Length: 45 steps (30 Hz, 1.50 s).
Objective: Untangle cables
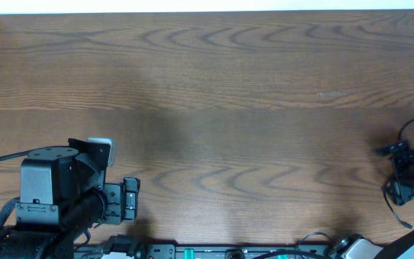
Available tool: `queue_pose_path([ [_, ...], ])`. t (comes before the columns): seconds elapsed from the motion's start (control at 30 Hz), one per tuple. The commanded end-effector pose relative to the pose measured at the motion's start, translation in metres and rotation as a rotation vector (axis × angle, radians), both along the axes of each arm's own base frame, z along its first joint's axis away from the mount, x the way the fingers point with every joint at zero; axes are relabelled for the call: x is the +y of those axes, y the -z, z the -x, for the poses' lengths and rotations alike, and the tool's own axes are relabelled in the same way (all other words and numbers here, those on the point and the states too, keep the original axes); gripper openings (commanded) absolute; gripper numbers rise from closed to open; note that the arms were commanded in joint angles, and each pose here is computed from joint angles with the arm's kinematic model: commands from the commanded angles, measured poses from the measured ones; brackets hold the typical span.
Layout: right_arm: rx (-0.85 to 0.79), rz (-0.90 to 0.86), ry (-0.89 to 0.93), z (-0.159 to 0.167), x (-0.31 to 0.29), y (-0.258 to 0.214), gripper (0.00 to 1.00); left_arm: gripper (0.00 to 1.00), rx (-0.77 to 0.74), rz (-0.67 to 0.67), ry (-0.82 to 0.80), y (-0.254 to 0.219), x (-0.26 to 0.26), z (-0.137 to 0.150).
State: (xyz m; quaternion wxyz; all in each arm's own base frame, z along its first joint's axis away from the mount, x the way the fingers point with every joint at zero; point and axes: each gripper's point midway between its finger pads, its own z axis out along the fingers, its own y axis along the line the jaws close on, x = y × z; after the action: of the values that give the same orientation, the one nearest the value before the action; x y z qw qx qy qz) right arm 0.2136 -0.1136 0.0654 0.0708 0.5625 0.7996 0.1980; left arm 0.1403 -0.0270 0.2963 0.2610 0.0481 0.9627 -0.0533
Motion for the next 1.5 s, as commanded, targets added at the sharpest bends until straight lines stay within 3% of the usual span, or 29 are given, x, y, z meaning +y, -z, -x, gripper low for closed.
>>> queue_pose_path([
  [0.0,0.12,0.03,-0.044,0.025,0.004,0.01,0.98,0.88,0.008,0.009,-0.001,0.002,-0.001,0.001],
  [0.17,0.183,0.007,0.016,0.039,0.011,0.028,0.85,0.88,0.01,0.009,0.0,0.002,-0.001,0.001],
  [0.4,0.226,-0.003,0.08,0.055,0.021,0.058,0.81,0.88,0.012,0.009,-0.001,0.002,-0.001,0.002],
  [0.47,0.217,0.005,0.084,0.056,0.022,0.065,0.76,0.88,0.012,0.009,-0.001,0.002,-0.001,0.002],
  [0.53,0.207,0.014,0.086,0.055,0.021,0.07,0.66,0.88,0.013,0.008,-0.001,0.002,-0.001,0.002],
  [0.6,0.199,0.035,0.088,0.055,0.018,0.074,0.45,0.88,0.013,0.009,-0.001,0.002,-0.001,0.002],
  [0.63,0.204,0.05,0.095,0.055,0.015,0.075,0.27,0.88,0.013,0.009,0.0,0.002,-0.001,0.002],
  [0.67,0.212,0.069,0.104,0.056,0.012,0.076,0.02,0.88,0.013,0.009,-0.001,0.002,-0.001,0.002],
  [1.13,0.37,0.26,0.316,0.081,-0.028,0.08,0.01,0.88,0.013,0.009,-0.001,0.002,-0.001,0.002],
  [1.47,0.188,0.387,0.421,0.045,-0.072,0.07,0.01,0.88,0.017,0.01,-0.001,0.003,-0.001,0.003],
])
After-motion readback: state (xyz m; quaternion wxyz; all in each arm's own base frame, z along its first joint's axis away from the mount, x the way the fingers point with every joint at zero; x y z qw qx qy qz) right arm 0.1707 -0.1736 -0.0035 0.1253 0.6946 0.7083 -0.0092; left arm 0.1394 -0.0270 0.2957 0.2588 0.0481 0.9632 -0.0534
